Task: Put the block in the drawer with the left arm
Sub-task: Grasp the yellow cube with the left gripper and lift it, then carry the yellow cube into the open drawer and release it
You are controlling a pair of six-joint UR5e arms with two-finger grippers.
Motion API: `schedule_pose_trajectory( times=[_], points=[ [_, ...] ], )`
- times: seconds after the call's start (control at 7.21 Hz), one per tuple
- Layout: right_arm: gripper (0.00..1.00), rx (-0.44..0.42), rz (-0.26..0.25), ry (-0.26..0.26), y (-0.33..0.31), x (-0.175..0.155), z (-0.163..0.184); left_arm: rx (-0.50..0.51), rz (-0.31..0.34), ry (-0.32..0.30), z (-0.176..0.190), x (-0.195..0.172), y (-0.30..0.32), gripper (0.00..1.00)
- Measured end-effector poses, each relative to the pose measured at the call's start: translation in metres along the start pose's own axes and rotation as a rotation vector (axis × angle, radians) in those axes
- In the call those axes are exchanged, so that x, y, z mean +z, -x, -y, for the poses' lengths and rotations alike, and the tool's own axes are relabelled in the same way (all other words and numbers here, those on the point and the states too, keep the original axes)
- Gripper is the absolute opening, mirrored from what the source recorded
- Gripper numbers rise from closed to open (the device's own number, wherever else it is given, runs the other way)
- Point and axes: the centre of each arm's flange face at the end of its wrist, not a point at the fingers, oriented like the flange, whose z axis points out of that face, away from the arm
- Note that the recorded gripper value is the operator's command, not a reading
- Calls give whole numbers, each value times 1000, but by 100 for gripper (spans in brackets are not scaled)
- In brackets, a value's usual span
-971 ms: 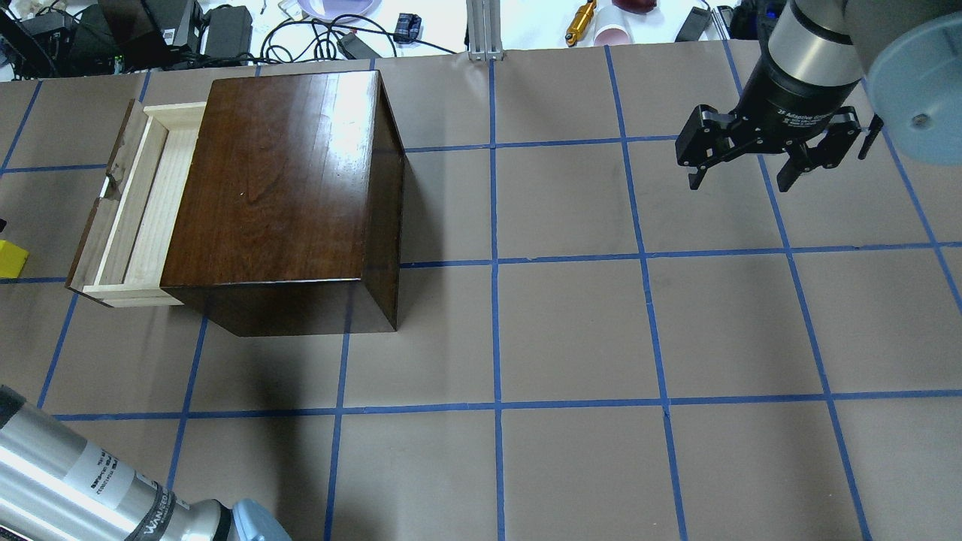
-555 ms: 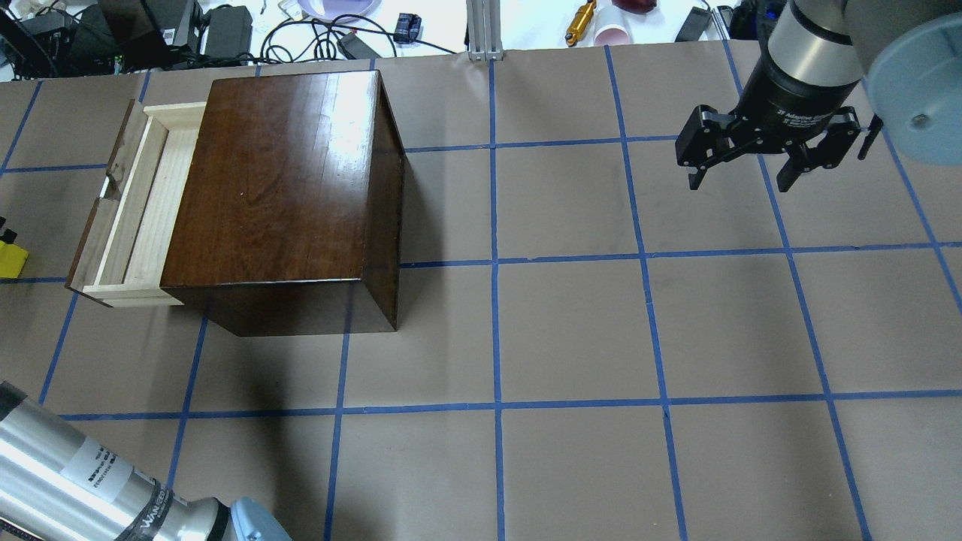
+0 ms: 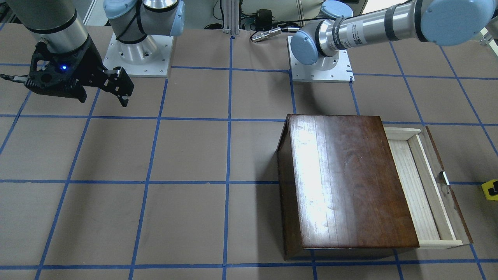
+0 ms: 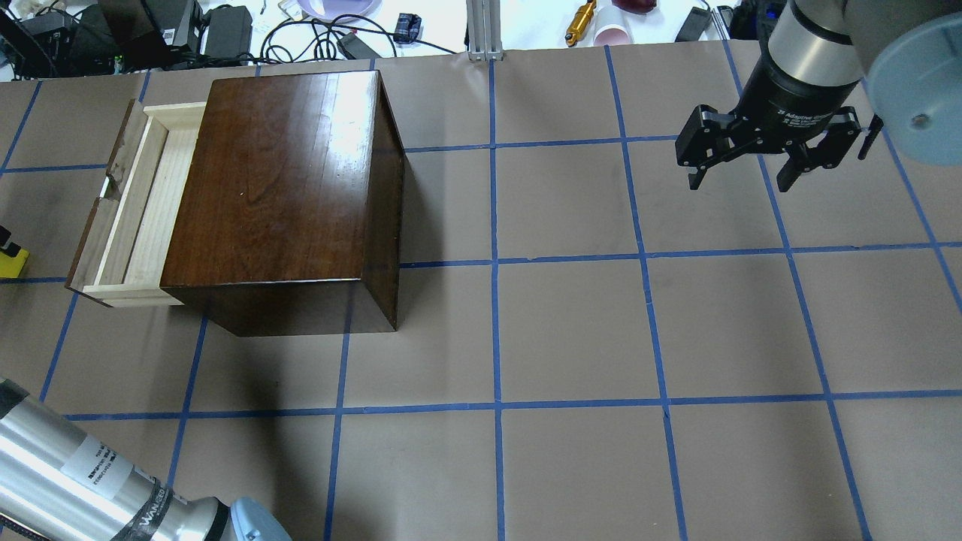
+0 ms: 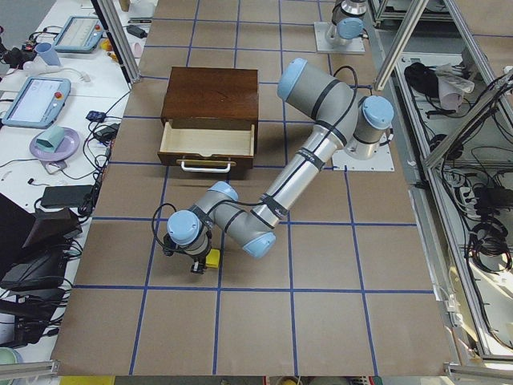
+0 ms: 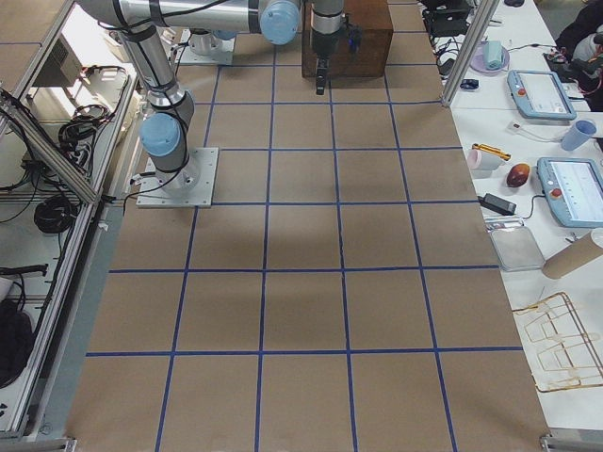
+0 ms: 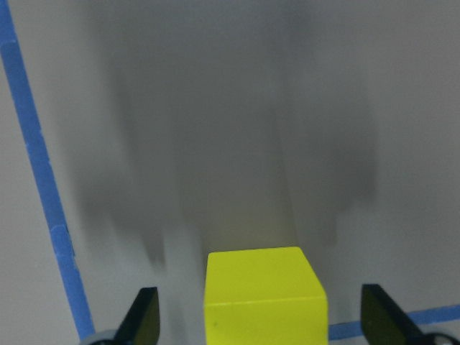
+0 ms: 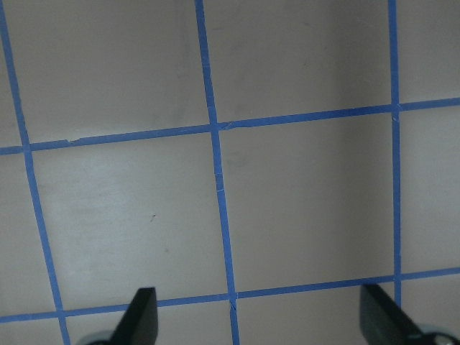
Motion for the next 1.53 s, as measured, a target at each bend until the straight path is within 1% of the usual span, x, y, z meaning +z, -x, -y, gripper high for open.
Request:
schedule_pose_trajectory(
  times=[0.28, 0.42, 0.69, 0.97, 1.11, 1.25, 1.53],
  points=[
    [100, 0, 0, 0, 0, 0, 0, 8, 10, -5, -1, -11, -1, 0],
    [100, 0, 0, 0, 0, 0, 0, 15, 21, -12, -2, -29, -4, 0],
    [100, 1, 0, 0, 0, 0, 0, 38, 47, -34, 3, -90, -30, 0],
    [100, 0, 0, 0, 0, 0, 0, 49, 58, -48, 20, -160, -90, 0],
    [100, 0, 0, 0, 0, 0, 0, 24, 54, -59, 29, -192, -127, 0],
    [100, 1, 1, 0, 0, 0, 0, -3, 45, -68, 38, -217, -163, 0],
    [100, 0, 1, 0, 0, 0, 0, -8, 26, -61, 63, -247, -246, 0]
  ],
)
